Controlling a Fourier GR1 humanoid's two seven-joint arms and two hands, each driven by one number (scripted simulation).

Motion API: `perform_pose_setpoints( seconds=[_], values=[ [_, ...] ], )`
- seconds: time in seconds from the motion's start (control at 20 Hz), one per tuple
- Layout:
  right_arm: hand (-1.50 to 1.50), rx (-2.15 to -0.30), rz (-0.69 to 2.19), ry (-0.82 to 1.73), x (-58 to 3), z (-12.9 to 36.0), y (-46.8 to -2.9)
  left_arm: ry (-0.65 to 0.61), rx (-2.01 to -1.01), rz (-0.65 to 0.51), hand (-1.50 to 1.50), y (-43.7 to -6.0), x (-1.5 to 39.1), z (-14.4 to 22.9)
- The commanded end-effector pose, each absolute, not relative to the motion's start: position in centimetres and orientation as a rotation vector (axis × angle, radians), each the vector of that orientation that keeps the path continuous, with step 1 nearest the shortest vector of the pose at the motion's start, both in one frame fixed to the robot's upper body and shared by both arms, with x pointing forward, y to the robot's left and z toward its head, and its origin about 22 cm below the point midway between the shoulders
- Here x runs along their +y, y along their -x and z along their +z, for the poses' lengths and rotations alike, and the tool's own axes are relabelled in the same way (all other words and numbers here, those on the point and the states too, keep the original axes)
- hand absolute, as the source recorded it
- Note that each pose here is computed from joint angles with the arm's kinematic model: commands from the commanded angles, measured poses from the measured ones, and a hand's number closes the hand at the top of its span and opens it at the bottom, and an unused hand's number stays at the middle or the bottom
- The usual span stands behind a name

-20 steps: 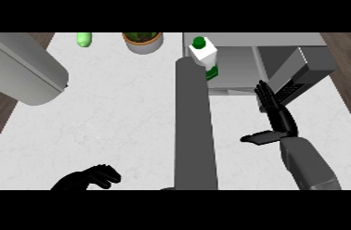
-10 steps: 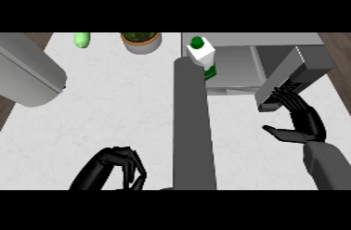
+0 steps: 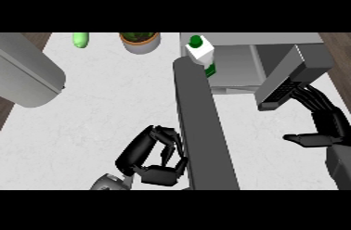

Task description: Pick up the milk, place it into the microwave and close the microwave

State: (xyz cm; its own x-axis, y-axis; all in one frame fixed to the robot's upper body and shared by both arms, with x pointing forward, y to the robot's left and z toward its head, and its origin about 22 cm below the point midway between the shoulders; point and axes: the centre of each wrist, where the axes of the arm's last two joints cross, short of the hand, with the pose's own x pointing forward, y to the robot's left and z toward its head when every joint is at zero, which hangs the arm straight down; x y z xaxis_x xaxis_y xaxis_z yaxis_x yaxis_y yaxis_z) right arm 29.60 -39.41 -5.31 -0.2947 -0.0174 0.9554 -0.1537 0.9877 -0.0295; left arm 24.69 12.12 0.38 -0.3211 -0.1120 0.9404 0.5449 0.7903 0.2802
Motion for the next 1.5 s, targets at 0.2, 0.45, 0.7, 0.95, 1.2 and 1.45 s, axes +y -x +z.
perform_pose_setpoints(
  seconds=[0.2,0.45,0.7,0.95,1.2,1.45],
  values=[
    [-1.50,-2.034,0.137,-0.301,-40.1,-2.1,-31.0,0.291,-1.691,-0.872,1.50,-25.7,5.9,-1.7],
    [-1.50,-2.044,0.196,-0.393,-40.5,0.6,-31.8,0.258,-1.616,-0.882,1.50,-26.3,4.2,-2.4],
    [-1.50,-2.056,0.256,-0.499,-37.5,2.8,-34.0,0.293,-1.547,-0.929,-1.50,-26.7,2.9,-2.8],
    [-1.50,-2.073,0.297,-0.582,-36.6,5.3,-35.2,0.344,-1.647,-0.775,-1.50,-28.4,2.0,0.0],
    [-1.50,-2.066,0.350,-0.643,-34.9,7.3,-36.2,0.403,-1.745,-0.673,1.50,-29.6,1.2,2.5],
    [-1.50,-2.083,0.409,-0.686,-33.7,10.1,-37.1,0.385,-1.754,-0.627,1.50,-30.7,0.9,3.2]
  ],
)
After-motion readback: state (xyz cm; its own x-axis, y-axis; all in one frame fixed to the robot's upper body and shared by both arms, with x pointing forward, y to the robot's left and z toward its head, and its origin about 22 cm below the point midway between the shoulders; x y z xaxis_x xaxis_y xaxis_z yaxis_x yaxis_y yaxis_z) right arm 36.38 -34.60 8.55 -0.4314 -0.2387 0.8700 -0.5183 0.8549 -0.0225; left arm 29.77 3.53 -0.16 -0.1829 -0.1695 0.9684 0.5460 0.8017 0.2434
